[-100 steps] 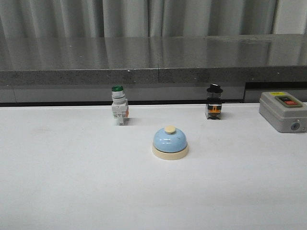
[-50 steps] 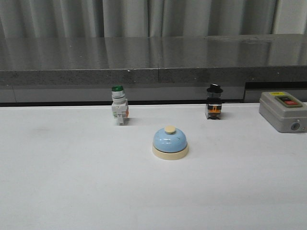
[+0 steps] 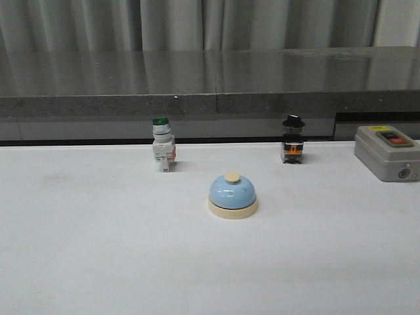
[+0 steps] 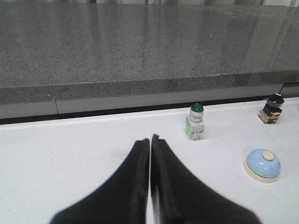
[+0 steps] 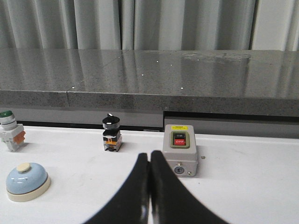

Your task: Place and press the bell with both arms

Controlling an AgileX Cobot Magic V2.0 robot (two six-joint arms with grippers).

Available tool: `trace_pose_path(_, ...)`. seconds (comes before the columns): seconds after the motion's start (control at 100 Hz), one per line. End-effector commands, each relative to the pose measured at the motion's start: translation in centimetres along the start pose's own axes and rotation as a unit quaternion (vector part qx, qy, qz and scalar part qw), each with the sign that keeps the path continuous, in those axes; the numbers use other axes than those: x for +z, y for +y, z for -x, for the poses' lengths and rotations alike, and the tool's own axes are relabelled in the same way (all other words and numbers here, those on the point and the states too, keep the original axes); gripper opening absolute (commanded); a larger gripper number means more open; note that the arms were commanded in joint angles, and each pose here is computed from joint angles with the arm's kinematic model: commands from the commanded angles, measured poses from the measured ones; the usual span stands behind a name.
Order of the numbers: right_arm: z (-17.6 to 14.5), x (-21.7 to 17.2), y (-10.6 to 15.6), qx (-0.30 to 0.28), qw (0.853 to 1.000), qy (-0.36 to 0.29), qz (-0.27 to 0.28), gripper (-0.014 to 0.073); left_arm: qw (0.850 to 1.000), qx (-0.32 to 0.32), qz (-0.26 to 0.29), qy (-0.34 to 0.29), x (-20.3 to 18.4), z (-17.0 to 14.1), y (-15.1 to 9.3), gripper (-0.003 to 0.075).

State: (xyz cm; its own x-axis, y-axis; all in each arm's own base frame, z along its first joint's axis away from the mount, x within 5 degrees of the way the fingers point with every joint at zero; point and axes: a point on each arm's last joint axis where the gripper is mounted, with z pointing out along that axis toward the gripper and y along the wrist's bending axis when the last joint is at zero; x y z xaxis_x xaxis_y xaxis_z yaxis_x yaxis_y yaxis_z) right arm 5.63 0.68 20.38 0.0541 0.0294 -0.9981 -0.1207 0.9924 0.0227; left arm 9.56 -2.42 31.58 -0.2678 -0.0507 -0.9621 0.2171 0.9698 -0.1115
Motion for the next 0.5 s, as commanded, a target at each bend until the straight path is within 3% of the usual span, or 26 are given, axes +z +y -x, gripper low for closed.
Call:
trace_pose_path(0.0,1.35,-0.25,0.01,-0.003,0.998,-0.058,-0.001,-0.0069,0.999,-0.009,-0.006,-0.052,-0.28,1.56,-0.16,-0.0020)
trace_pose_path(0.49,1.35,-0.25,0.01,-0.003,0.998,-0.058,-0.001,-0.0069,0.998,0.004,-0.002,-0.069,-0.31,1.87,-0.11,-0.0020)
